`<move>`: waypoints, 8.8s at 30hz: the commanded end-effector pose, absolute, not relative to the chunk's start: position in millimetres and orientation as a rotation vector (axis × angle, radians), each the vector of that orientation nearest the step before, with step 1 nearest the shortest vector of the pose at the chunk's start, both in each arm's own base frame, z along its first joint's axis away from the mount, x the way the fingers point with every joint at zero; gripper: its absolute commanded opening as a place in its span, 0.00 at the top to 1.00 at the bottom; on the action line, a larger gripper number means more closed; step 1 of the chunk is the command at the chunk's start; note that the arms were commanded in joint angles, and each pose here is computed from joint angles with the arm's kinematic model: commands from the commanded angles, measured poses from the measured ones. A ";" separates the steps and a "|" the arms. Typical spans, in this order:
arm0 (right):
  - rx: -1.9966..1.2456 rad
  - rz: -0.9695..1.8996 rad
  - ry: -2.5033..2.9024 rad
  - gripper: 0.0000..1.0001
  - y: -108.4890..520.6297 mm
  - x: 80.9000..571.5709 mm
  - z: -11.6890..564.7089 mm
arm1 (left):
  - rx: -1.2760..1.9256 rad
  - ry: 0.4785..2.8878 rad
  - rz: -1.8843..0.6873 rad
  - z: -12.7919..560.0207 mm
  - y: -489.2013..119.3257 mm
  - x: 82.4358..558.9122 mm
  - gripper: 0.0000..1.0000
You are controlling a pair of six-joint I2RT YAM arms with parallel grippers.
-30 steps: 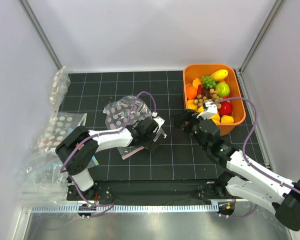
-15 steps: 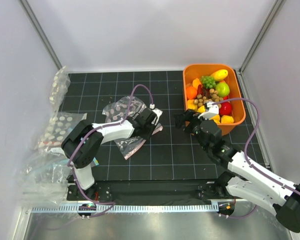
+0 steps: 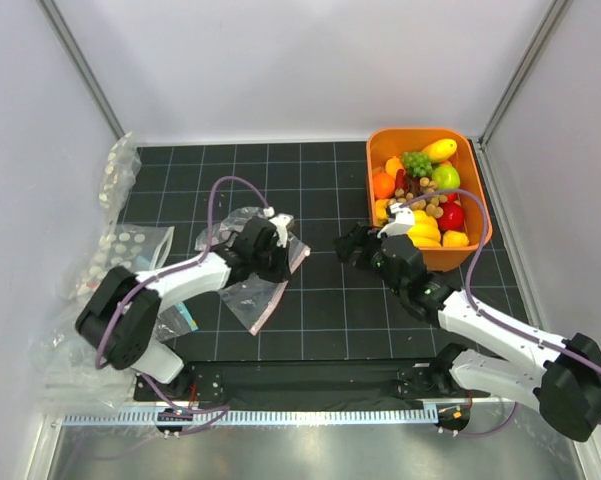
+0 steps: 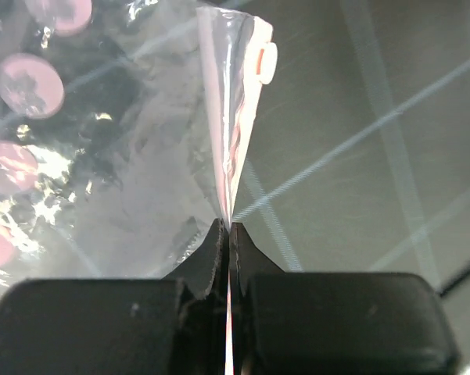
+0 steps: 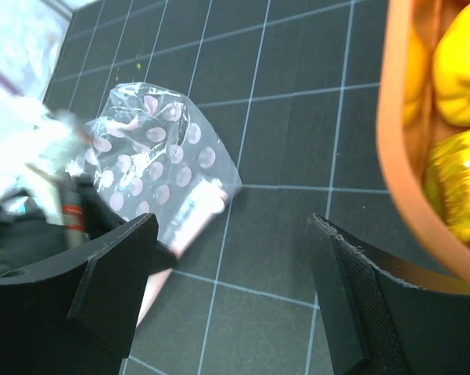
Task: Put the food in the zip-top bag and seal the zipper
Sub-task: Pick up the zipper food storage bag at the center of the board, then open the zipper of the food storage bag at the center of the board.
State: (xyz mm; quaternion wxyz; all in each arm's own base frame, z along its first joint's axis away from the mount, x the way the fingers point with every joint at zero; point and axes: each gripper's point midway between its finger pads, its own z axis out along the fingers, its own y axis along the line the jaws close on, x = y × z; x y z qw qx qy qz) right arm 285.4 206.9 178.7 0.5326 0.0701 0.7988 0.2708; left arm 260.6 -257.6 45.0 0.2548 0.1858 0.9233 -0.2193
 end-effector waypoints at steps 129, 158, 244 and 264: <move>-0.547 1.104 1.729 0.63 356.8 210.0 214.4 | 0.065 1.580 -1.275 249.2 -238.9 243.0 0.99; -0.544 1.092 1.724 0.71 358.4 209.7 212.9 | 0.022 1.553 -1.337 251.1 -239.2 239.5 1.00; -0.447 0.998 1.771 0.99 350.6 225.2 214.6 | -0.017 1.561 -1.472 235.9 -255.5 237.9 0.32; -0.216 0.824 1.897 0.99 317.9 250.2 207.4 | 0.180 1.727 -0.952 215.0 -245.3 253.6 0.36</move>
